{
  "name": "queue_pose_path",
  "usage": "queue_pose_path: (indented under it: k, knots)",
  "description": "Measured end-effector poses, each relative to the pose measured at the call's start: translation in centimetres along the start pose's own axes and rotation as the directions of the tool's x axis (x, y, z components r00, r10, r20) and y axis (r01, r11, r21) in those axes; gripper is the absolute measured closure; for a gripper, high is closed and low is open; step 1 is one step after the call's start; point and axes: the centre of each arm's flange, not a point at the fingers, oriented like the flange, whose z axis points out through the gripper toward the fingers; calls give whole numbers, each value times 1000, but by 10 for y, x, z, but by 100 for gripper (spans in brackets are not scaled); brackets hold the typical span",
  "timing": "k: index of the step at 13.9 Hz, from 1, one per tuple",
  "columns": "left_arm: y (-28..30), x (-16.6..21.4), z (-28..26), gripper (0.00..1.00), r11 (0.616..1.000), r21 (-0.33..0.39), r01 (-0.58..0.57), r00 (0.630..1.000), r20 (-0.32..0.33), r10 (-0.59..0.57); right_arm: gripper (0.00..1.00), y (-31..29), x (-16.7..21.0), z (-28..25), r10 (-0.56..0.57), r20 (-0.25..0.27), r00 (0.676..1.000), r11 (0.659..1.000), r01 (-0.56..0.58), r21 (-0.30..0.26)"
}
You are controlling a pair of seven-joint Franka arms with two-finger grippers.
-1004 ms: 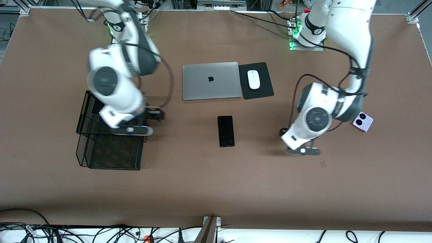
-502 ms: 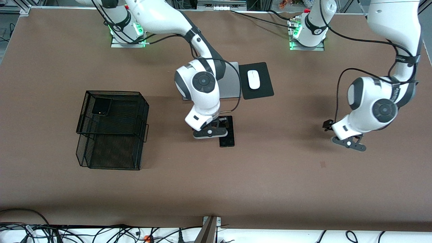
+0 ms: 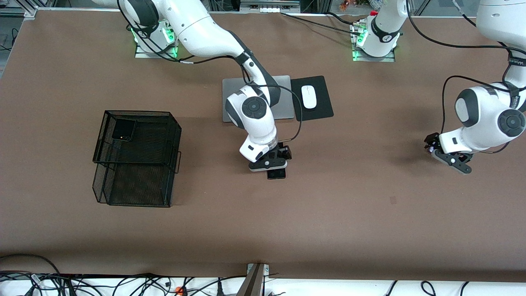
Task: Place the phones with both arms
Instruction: 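Grasp the slab phone with the right gripper while the left gripper grasps the lavender phone, then lower the slab phone into the organizer with the right gripper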
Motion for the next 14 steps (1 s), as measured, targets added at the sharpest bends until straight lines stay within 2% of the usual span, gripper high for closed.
queue_pose_path:
  k: [4, 9, 14]
  knots:
    - [-9, -30, 19, 0, 997, 15, -79, 997, -17, 79, 0, -10, -19, 19, -59, -9, 998, 997, 59, -40]
    - [2, -53, 53, 0, 995, 50, -89, 995, -46, 91, 0, -10, -27, 35, -78, -26, 997, 996, 77, -41]
    - [-3, -73, 70, 0, 995, 49, -84, 994, -66, 87, 0, -12, -31, 38, -109, -32, 994, 993, 107, -59]
